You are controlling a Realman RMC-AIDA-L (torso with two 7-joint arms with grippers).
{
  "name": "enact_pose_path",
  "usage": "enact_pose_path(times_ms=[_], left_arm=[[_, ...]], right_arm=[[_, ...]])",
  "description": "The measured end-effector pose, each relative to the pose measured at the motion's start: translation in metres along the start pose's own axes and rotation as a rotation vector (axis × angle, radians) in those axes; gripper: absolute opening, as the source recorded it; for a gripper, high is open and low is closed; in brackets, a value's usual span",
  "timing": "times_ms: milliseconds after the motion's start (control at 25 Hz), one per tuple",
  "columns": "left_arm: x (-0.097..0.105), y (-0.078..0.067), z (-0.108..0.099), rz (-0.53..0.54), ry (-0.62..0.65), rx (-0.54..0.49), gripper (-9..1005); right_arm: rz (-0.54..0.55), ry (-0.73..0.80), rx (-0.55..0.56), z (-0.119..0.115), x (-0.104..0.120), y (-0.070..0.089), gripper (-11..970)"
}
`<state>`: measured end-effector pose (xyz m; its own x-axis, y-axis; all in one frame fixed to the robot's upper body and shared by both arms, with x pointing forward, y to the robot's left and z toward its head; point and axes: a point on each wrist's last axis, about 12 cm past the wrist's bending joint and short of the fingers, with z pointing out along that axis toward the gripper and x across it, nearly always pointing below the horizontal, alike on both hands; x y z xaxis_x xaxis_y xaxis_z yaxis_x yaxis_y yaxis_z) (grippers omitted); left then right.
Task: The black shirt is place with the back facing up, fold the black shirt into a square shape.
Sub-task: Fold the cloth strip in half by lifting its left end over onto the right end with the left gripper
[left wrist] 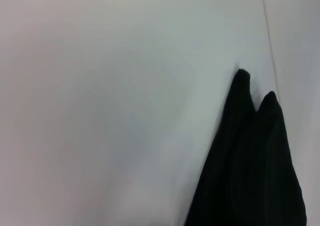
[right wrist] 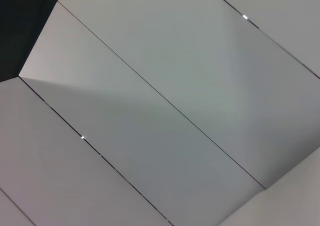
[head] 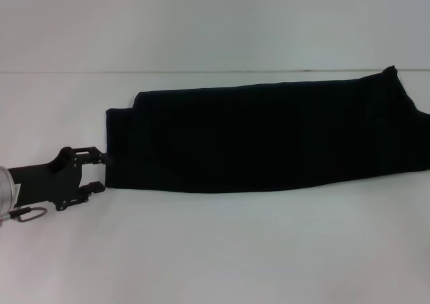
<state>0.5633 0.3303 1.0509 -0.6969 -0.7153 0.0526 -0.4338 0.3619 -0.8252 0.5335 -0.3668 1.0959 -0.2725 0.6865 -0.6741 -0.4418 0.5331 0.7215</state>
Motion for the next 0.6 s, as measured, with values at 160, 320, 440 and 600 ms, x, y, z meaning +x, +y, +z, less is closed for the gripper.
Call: enact_pose_path(times_ms=[160,320,440,600], left_arm=[[-0.0013,-0.0024,0.0038,0.013,-0.016,-0.007,601],[-0.0014,-0.0052,0.0082,0.024,-0.024,-0.007,601],[-0.0021,-0.0070,0.0099,0.027,-0.031,-0.003,601],[-0.0030,-0.0094,0.0101,0.026,-0.043,0.022,601]], right_arm=[[-0.001,0.000,0.001,0.0000,-0.0002,-0.0001,684],[-0.009,-0.001,0.002,-0.0007,-0.0003,-0.0004,684],[-0.010,-0.001,0.003,-0.0012,-0.0002,-0.0005,684],[-0.009,-0.002,0.004,-0.0014,-0.0001,-0.0006,684]])
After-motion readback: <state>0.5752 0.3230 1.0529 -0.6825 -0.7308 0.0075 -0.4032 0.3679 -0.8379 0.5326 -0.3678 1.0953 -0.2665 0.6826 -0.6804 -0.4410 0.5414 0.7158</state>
